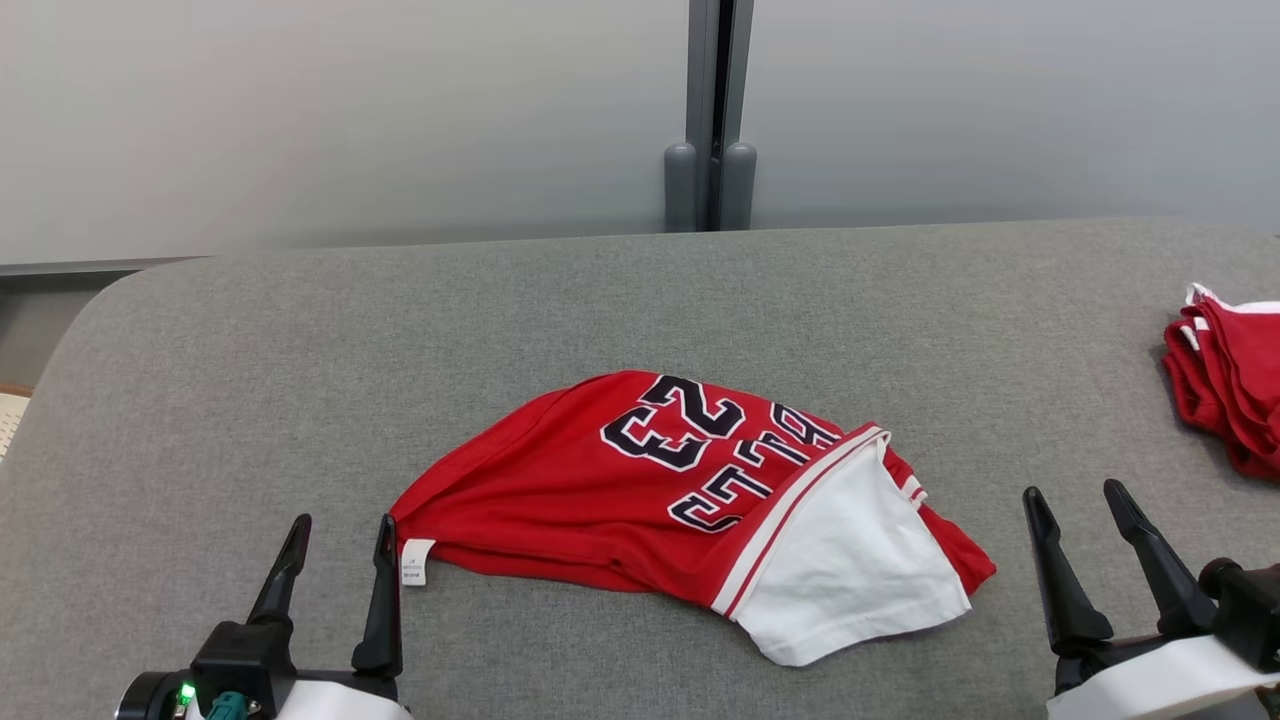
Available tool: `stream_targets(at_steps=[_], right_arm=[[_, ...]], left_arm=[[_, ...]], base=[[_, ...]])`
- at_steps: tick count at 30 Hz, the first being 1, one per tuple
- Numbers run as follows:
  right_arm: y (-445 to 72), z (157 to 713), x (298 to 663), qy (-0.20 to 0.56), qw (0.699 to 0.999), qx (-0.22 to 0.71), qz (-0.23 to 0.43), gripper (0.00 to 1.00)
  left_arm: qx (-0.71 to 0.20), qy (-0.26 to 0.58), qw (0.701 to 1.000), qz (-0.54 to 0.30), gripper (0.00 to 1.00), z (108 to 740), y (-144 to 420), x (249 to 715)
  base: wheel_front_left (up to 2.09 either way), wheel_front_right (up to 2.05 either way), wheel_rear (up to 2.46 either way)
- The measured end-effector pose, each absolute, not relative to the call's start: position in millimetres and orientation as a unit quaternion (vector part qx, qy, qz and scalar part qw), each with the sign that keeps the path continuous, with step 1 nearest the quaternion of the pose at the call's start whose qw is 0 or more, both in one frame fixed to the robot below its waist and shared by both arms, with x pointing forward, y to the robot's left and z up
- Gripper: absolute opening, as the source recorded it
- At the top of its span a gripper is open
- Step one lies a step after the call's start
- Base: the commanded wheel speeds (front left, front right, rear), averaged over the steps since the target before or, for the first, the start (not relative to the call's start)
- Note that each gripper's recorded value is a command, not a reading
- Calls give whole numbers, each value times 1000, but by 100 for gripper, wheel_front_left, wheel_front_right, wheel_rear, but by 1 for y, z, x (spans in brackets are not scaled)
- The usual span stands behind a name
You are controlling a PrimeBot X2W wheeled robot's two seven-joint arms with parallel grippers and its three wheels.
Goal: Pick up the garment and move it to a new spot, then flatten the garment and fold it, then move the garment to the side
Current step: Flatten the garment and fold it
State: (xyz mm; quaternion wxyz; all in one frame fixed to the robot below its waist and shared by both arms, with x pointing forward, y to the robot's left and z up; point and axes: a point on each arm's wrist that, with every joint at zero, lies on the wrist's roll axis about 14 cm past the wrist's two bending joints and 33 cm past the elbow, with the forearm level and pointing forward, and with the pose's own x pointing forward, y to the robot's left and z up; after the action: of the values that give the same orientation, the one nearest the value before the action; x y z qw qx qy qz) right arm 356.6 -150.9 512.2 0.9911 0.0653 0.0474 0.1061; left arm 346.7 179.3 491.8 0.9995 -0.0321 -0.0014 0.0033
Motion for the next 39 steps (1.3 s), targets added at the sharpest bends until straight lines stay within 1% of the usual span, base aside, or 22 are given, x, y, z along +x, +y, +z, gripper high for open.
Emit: stream_targets(at_steps=[12,16,22,26,32,33,34,35,39], right_arm=[[-150,506,359,57,990,74,105,100],[-149,504,364,60,990,76,106,100],[-145,499,373,65,989,81,110,100],[-144,493,380,71,988,86,111,100],[-150,479,385,87,987,95,97,100],[-152,477,384,91,987,97,93,100],[-155,474,384,93,987,99,89,100],[-157,472,384,96,987,99,84,100],[-161,460,380,115,985,95,81,100]], left_arm=[[-33,19,999,3,100,479,181,352],[-41,34,999,-1,100,471,180,361],[-55,82,995,-7,100,444,180,378],[-67,146,987,-10,100,407,180,387],[-90,201,975,-9,100,370,176,396],[-92,206,974,-8,87,366,176,396],[-92,209,973,-11,34,363,176,397],[-96,212,973,-12,0,361,175,398],[-101,213,972,-15,0,358,175,401]], base=[[0,0,0],[0,0,0],[0,0,0],[0,0,0],[0,0,0],[0,0,0],[0,0,0],[0,0,0],[0,0,0]])
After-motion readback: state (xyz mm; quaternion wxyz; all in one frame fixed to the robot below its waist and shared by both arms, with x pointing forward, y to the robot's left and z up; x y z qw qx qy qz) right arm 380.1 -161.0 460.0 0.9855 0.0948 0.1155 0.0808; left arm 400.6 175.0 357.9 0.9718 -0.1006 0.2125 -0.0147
